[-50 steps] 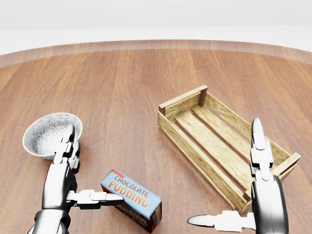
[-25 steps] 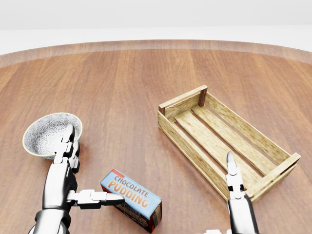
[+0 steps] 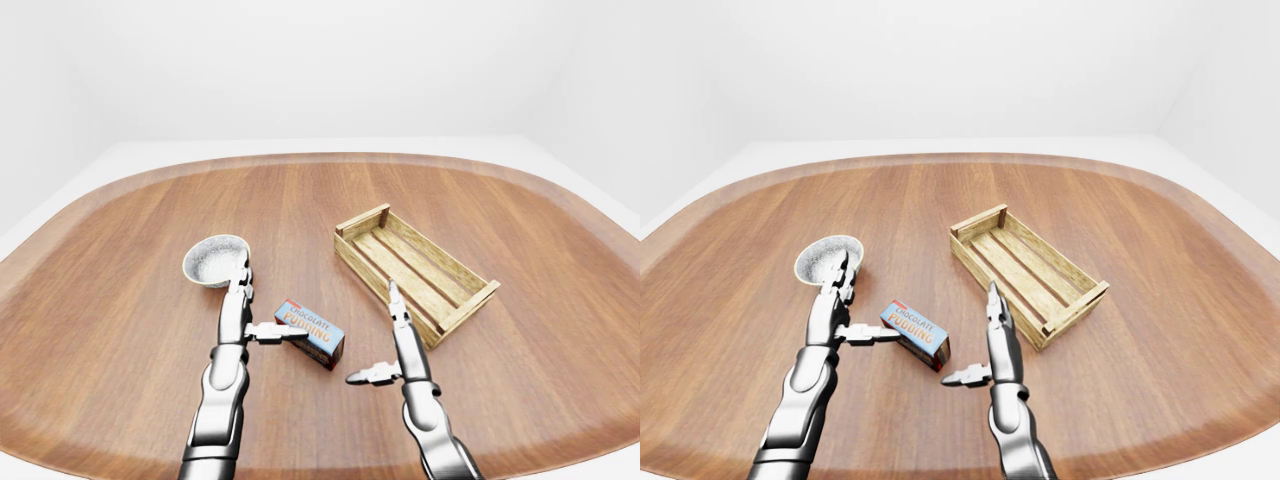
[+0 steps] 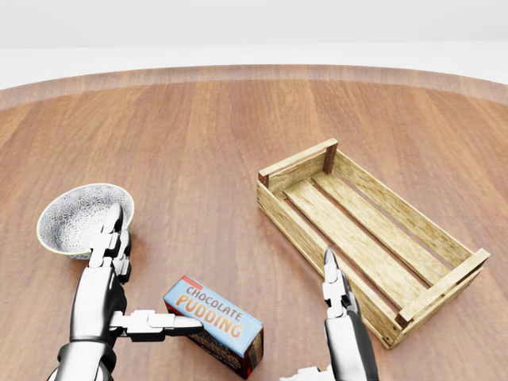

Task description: Pick up the chocolate pudding and put it in the tray.

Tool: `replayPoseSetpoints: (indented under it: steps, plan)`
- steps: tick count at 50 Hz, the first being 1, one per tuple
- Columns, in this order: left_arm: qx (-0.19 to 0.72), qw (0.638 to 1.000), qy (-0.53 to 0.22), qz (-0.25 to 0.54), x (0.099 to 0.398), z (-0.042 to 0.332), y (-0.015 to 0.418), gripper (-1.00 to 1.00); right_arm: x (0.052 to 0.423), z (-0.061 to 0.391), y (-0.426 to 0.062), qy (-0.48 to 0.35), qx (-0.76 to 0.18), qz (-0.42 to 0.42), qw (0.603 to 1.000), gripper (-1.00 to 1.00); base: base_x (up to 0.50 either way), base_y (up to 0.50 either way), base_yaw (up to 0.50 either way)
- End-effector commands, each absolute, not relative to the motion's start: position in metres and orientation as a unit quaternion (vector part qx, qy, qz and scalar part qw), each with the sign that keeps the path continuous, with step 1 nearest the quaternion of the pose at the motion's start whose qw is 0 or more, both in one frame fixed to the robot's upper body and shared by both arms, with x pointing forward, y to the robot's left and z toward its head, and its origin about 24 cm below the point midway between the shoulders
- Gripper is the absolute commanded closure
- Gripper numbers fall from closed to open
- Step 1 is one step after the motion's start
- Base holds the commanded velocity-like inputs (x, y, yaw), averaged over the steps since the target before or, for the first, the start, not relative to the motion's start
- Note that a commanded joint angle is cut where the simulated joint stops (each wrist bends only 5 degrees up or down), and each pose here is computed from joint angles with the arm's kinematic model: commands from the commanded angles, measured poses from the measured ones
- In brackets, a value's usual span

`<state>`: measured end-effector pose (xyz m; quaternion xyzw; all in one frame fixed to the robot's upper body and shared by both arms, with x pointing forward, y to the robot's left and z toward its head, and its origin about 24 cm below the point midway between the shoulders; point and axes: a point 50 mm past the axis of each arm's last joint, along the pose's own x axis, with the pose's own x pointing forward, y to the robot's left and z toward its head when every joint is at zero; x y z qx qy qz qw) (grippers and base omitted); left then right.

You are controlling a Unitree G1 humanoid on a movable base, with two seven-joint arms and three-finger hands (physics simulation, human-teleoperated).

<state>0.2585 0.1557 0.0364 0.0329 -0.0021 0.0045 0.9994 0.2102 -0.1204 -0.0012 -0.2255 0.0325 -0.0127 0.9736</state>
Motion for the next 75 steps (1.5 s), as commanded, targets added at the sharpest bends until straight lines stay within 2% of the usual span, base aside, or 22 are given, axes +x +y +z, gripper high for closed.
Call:
replayPoseSetpoints:
  steps: [1, 16, 24, 25, 40, 70, 71, 73, 74, 75]
  plan:
    - [0.008, 1.000, -0.005, -0.004, 0.257, 0.037, 0.157, -1.00, 0.224, -0.016, -0.109, 0.053, -0.240, -0.002, 0.969, -1.00, 0.00, 0.00, 0.00]
    - [0.007, 1.000, -0.005, -0.004, 0.257, 0.037, 0.157, -1.00, 0.233, -0.015, -0.093, 0.043, -0.245, 0.012, 0.968, -1.00, 0.00, 0.00, 0.00]
    - [0.007, 1.000, -0.004, -0.005, 0.257, 0.036, 0.157, -1.00, 0.236, -0.022, -0.087, 0.054, -0.258, 0.017, 0.965, -1.00, 0.00, 0.00, 0.00]
    - [0.007, 1.000, -0.004, -0.005, 0.257, 0.036, 0.157, -1.00, 0.234, -0.035, -0.089, 0.072, -0.283, 0.008, 0.956, -1.00, 0.00, 0.00, 0.00]
    - [0.006, 1.000, -0.005, -0.003, 0.257, 0.037, 0.158, -1.00, 0.237, -0.029, -0.069, 0.056, -0.280, 0.035, 0.958, -1.00, 0.00, 0.00, 0.00]
    - [0.005, 1.000, -0.005, -0.004, 0.258, 0.038, 0.158, -1.00, 0.235, -0.052, -0.054, 0.094, -0.315, 0.056, 0.943, -1.00, 0.00, 0.00, 0.00]
    - [0.005, 1.000, -0.004, -0.004, 0.258, 0.038, 0.158, -1.00, 0.234, -0.053, -0.054, 0.095, -0.315, 0.058, 0.943, -0.89, 0.00, 0.00, 0.00]
    - [0.005, 1.000, -0.004, -0.004, 0.258, 0.038, 0.158, -1.00, 0.234, -0.054, -0.054, 0.096, -0.318, 0.057, 0.942, -0.18, 0.00, 0.00, 0.00]
    - [0.005, 1.000, -0.004, -0.004, 0.258, 0.038, 0.158, -1.00, 0.234, -0.054, -0.054, 0.096, -0.319, 0.057, 0.941, 0.68, 0.00, 0.00, 0.00]
    - [0.005, 1.000, -0.004, -0.004, 0.258, 0.037, 0.158, -1.00, 0.234, -0.055, -0.054, 0.097, -0.320, 0.057, 0.941, 1.00, 0.00, 0.00, 0.00]
